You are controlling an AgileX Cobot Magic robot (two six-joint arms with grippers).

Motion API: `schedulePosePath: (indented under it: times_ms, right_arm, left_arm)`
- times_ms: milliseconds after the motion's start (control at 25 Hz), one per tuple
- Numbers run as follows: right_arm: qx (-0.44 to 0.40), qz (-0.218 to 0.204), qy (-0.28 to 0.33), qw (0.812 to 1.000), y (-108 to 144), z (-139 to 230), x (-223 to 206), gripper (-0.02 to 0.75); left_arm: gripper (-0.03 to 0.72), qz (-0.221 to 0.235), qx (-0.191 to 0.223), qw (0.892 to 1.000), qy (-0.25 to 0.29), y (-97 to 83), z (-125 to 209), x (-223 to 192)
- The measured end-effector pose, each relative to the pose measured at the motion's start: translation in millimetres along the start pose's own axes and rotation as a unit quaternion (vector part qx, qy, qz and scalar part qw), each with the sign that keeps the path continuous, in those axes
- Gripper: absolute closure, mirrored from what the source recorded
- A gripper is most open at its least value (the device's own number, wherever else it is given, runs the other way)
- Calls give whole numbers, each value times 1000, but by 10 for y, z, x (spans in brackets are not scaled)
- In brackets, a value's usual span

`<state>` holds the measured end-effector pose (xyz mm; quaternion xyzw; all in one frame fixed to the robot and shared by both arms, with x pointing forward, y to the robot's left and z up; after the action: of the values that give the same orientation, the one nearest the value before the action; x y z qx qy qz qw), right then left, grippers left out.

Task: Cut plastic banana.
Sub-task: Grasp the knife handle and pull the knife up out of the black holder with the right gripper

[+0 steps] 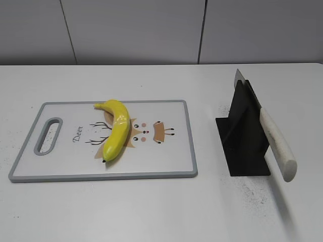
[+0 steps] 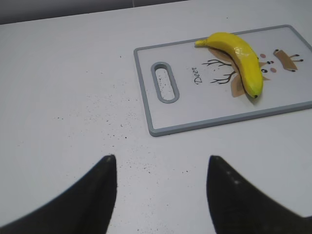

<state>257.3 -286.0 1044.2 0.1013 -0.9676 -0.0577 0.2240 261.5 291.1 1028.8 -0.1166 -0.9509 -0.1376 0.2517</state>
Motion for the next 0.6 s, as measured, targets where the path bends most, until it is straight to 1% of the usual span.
schedulePosePath:
  times_ms: [600]
  right_arm:
    - [0,0,0,1000,0,0,0,167]
  left_arm:
    - [127,0,0,1000,0,0,0,0]
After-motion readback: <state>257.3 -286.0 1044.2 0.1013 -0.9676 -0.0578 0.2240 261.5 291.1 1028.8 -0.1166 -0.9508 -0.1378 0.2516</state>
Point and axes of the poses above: a point on each arm's last joint axis where the gripper is mounted, x pointing back along that axis away from the gripper, y along the wrist's bending axis when the last joint is at zero, z = x × y, the point moved 3 cm from there along -x, pointing out along that axis toward the gripper, and after that the axes turned 10 degrees about -x, right-handed, at the moved point
